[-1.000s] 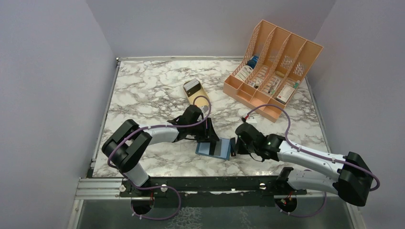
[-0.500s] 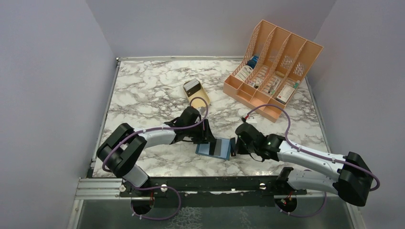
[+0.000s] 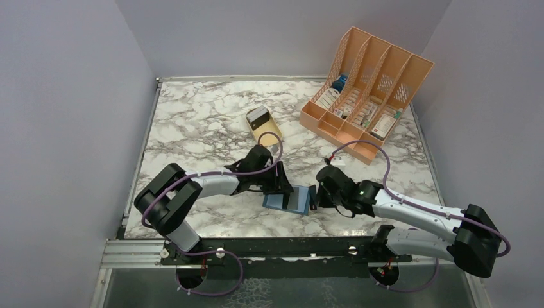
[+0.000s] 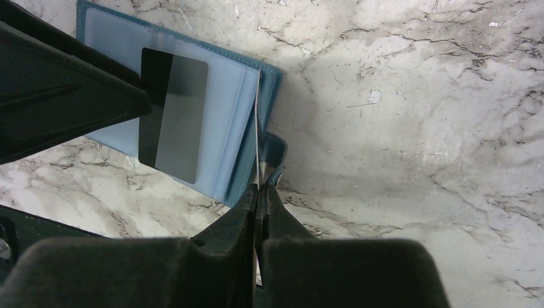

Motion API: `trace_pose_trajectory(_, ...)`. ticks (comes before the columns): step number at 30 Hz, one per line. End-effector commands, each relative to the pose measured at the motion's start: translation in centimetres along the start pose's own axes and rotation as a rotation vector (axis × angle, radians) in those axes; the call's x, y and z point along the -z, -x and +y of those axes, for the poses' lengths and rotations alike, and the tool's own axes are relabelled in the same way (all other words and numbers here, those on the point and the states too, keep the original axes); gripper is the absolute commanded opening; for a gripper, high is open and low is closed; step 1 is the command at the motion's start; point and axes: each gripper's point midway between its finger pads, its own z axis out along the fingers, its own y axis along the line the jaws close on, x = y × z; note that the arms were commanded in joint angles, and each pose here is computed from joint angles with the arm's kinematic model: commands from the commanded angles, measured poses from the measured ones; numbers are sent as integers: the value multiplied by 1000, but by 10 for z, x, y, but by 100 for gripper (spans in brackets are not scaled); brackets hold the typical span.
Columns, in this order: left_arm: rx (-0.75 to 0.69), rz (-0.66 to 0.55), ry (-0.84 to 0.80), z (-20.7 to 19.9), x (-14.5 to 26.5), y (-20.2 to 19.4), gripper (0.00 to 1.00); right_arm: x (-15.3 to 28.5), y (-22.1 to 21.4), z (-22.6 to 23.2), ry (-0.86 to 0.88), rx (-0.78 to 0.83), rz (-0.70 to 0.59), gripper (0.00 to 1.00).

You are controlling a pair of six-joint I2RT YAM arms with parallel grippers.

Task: Put the credit cards into the card holder
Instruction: Insert the credit card into the card holder.

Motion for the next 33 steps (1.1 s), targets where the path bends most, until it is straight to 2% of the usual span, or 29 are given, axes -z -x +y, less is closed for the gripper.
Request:
trace_pose_trajectory(1, 9, 36, -12, -4, -6, -12, 50, -2, -1, 3, 18, -8, 3, 1)
trace_pose_trajectory(18, -8, 30, -99, -35, -15, -13, 49, -5, -1, 2, 19, -4, -6, 1)
trace_pose_trajectory(33, -31, -17, -119, -46, -9, -15, 49, -1, 27, -2, -53, 50, -94, 1)
